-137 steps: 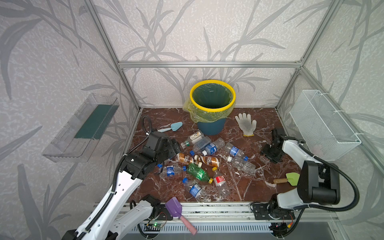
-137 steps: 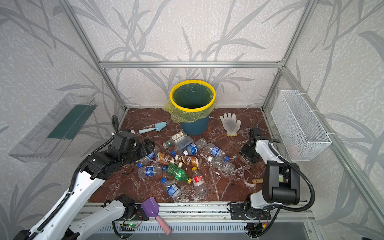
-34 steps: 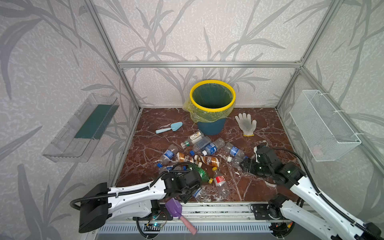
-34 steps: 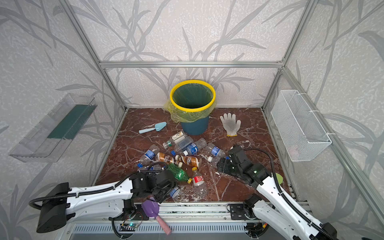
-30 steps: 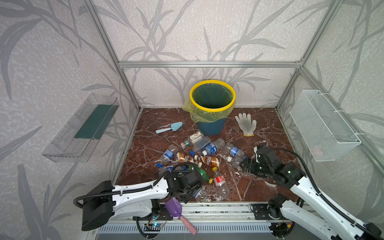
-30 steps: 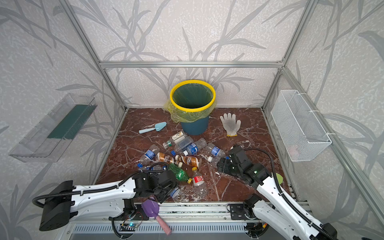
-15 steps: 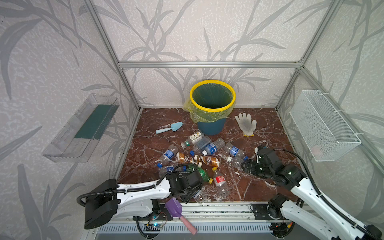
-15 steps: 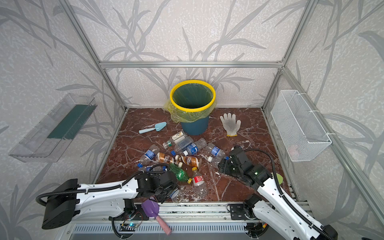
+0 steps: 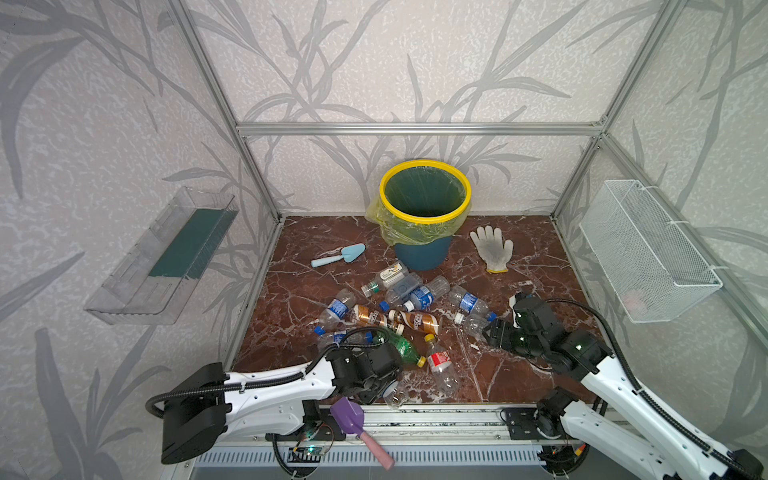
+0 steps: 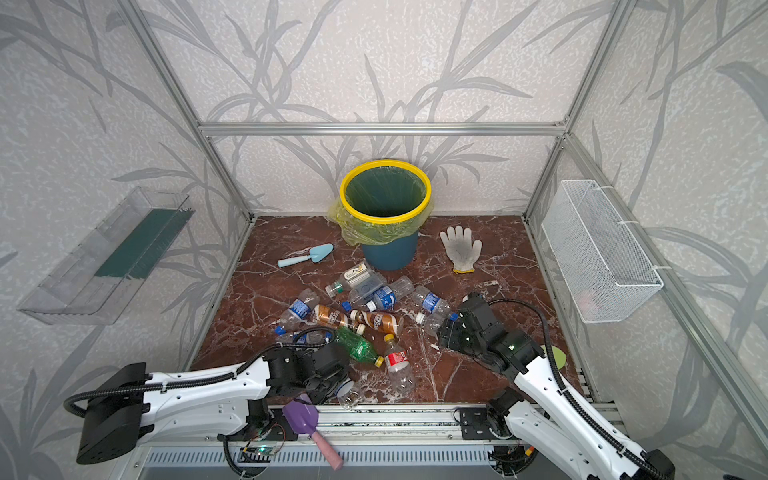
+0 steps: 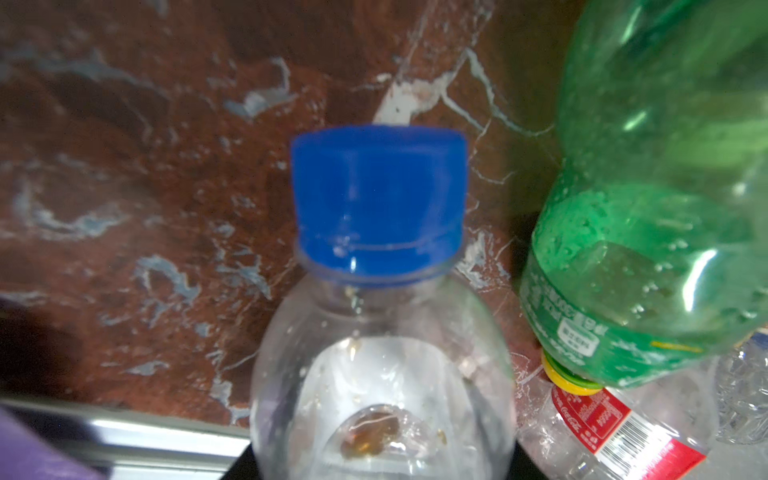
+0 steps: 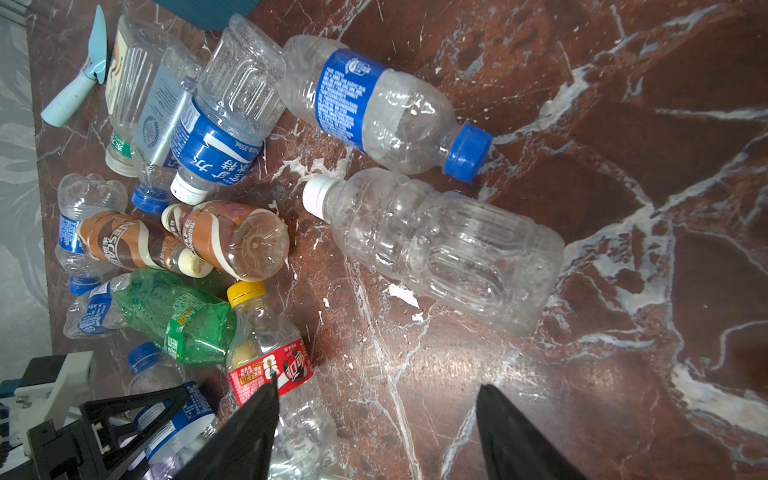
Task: Throw the plastic bottles in the bin
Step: 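Close the left gripper on the blue-cap bottle and lift it, then carry the blue-cap bottle with the left gripper over the bin and release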
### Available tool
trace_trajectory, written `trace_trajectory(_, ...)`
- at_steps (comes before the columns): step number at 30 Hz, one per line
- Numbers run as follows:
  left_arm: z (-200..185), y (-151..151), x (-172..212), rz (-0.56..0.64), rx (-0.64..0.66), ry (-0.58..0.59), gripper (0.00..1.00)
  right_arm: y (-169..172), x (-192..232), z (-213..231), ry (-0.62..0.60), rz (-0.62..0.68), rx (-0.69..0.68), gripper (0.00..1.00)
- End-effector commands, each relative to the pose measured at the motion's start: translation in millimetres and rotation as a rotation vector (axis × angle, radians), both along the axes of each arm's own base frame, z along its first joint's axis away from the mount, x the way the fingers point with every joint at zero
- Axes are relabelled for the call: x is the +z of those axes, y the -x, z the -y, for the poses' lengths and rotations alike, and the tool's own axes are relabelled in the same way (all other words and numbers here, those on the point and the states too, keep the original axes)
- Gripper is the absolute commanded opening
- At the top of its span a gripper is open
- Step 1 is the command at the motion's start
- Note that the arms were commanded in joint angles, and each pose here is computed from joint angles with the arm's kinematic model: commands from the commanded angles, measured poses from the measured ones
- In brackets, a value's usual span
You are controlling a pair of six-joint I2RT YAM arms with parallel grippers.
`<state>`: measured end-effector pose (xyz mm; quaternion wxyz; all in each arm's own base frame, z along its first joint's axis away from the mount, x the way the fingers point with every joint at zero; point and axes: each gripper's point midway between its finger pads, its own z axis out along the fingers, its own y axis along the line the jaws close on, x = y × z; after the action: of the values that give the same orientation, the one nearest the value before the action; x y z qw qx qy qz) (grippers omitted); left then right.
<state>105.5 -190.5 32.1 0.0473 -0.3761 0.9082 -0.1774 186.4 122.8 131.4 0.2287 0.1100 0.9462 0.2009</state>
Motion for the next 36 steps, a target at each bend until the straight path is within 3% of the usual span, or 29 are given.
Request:
trace_trajectory(1, -19, 0, -2, 0.006, 0.044, -0.044, 0.51, 0, -3, -1, 0.006, 0.003, 0.007, 0.75)
trace_trajectory(9, -32, -5, 22, 0.075, 0.007, -0.075, 0.48, -3, -5, -5, -0.001, -0.003, 0.015, 0.74)
trace_trajectory(21, -52, -40, 68, 0.362, -0.251, -0.244, 0.47, -5, -9, -9, -0.008, -0.007, 0.025, 0.74)
trace_trajectory(29, -58, -61, 90, 0.459, -0.352, -0.283, 0.49, -6, -12, -8, -0.001, -0.016, 0.022, 0.74)
trace_trajectory(33, -58, -81, 117, 0.511, -0.359, -0.26, 0.49, -7, -15, -9, 0.002, -0.022, 0.021, 0.74)
trace_trajectory(36, -44, -110, 159, 0.579, -0.405, -0.233, 0.49, -7, -14, -11, -0.003, -0.021, 0.022, 0.74)
